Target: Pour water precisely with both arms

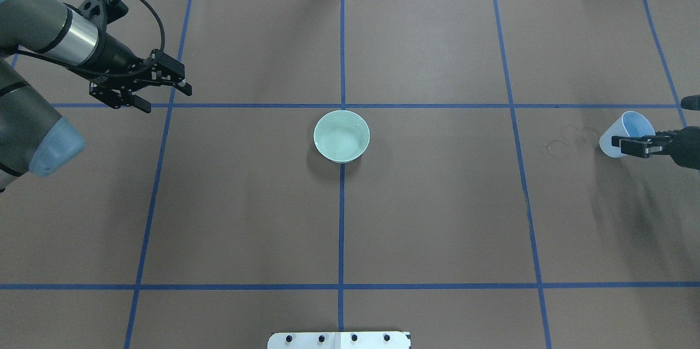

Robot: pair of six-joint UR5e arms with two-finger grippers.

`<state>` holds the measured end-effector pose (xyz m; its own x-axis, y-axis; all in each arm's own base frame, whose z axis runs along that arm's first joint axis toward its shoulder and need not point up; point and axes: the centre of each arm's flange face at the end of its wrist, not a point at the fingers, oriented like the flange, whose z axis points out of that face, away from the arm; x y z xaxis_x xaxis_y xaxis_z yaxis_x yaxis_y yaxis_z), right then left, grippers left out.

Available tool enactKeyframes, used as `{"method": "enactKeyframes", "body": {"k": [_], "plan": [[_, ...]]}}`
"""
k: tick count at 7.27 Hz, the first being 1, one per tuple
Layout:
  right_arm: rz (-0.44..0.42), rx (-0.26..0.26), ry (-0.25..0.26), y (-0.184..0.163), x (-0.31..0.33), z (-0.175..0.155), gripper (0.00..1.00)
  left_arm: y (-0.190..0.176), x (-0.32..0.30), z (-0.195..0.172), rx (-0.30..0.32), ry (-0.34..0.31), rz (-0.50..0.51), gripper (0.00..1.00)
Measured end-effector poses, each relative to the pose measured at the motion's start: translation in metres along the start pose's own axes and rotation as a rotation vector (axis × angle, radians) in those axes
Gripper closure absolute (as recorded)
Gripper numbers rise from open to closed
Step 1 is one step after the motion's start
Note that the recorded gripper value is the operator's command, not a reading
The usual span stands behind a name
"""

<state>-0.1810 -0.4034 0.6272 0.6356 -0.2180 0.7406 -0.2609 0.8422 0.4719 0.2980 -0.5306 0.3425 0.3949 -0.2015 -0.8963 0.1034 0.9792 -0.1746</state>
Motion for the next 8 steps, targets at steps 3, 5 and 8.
{"method": "enactKeyframes", "body": {"k": [3, 5, 8], "plan": [[-0.031, -0.027, -0.009, 0.009, -0.006, 0.006, 0.17, 0.0, 0.0, 0.0, 0.0, 0.001, 0.001, 0.01], [-0.032, -0.052, 0.002, 0.01, -0.01, 0.009, 0.0, 0.001, 0.001, -0.001, 0.0, 0.002, 0.001, 0.01], [-0.016, -0.06, -0.036, -0.011, -0.016, -0.011, 0.0, 0.001, 0.001, -0.001, 0.0, 0.002, 0.002, 0.01]]}}
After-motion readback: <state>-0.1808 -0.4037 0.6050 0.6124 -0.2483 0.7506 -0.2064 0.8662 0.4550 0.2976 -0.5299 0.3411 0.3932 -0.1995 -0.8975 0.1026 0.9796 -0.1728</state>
